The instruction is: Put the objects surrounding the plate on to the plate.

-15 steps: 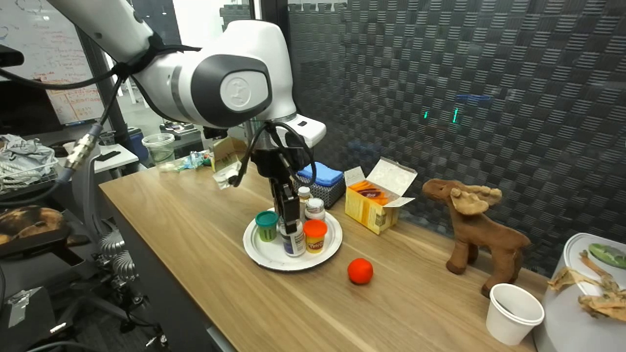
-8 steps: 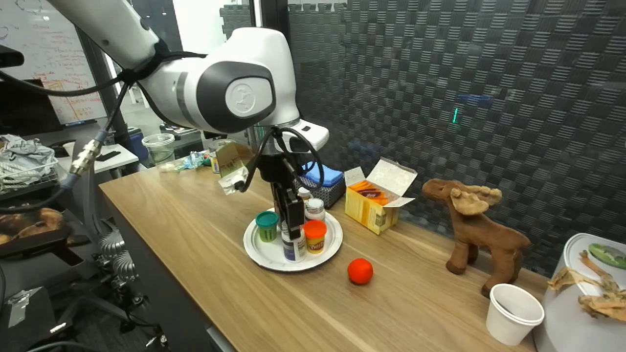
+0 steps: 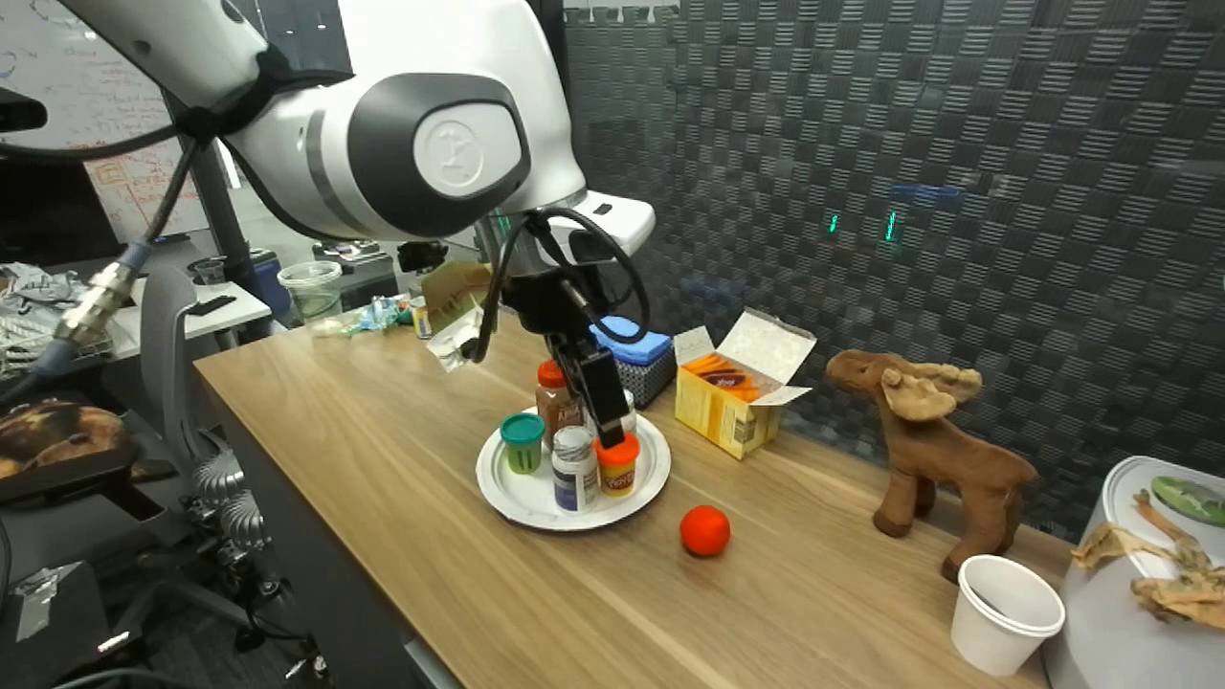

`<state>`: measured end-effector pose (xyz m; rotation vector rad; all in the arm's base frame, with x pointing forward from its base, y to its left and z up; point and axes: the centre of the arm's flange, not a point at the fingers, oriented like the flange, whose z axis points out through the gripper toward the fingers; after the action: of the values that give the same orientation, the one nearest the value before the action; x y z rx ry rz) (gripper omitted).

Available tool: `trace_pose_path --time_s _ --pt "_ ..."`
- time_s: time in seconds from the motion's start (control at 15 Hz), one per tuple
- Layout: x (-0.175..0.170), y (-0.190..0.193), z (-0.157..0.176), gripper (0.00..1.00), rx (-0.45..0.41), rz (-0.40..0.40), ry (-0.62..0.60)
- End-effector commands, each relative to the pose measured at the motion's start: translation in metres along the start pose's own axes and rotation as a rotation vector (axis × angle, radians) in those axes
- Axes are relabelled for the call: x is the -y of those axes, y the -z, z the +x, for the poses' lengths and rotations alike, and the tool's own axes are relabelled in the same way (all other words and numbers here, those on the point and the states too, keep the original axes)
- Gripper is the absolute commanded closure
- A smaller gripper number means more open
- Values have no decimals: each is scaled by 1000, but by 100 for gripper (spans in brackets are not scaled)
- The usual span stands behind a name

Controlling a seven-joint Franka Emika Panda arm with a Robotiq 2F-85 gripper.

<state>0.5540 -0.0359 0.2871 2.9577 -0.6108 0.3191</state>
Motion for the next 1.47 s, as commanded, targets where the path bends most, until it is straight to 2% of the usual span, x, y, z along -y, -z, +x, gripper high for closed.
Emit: trace_pose_path --time_s 0.0,0.27,0.53,0.93,1.13,1.4 --pt "-18 26 10 0 -42 19 -110" --pt "-32 22 36 0 -10 15 -228" --pt "-39 7 63 0 41 -35 -329" --pt "-41 -52 101 0 158 -65 -468" --pt "-42 -83 105 0 200 -80 -517" --pt "-48 -104 101 0 223 -98 -565"
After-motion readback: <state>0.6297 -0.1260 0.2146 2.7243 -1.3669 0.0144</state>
